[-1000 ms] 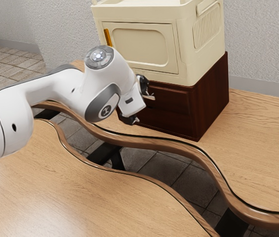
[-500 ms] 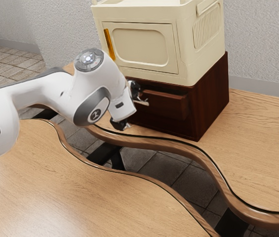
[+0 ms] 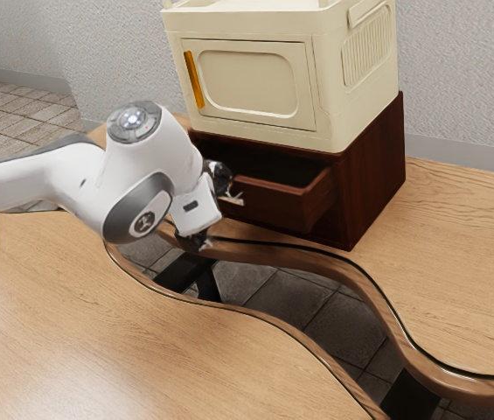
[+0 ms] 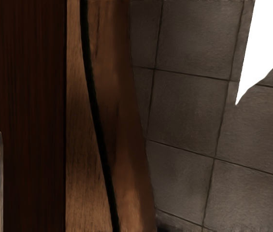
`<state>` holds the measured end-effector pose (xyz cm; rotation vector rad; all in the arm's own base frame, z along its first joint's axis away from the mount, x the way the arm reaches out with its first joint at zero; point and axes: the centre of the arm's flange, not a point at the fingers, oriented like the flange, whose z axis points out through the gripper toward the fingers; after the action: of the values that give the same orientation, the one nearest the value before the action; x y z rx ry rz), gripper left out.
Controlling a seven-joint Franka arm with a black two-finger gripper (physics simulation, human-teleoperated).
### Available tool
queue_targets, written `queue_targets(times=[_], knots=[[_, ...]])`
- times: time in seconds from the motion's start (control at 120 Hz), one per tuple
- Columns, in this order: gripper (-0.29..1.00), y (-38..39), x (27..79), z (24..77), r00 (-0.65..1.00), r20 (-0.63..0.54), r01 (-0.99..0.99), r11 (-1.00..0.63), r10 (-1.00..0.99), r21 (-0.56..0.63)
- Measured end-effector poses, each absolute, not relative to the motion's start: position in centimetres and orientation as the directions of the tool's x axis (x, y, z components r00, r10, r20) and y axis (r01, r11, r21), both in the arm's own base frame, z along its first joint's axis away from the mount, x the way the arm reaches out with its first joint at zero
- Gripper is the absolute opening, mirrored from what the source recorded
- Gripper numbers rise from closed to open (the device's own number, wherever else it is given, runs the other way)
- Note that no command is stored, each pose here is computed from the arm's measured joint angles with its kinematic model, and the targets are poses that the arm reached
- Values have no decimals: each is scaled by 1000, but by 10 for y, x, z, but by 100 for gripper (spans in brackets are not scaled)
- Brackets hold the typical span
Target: Pull the drawer handle with one arm to open the drawer
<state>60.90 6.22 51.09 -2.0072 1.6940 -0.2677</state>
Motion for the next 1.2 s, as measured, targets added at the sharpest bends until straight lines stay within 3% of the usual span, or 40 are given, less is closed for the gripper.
queue_targets(times=[0.967, 1.2], knots=[[69, 55, 530, 524, 213, -168, -888, -119, -963, -444], [70, 56, 519, 550, 225, -161, -870, -123, -961, -478]])
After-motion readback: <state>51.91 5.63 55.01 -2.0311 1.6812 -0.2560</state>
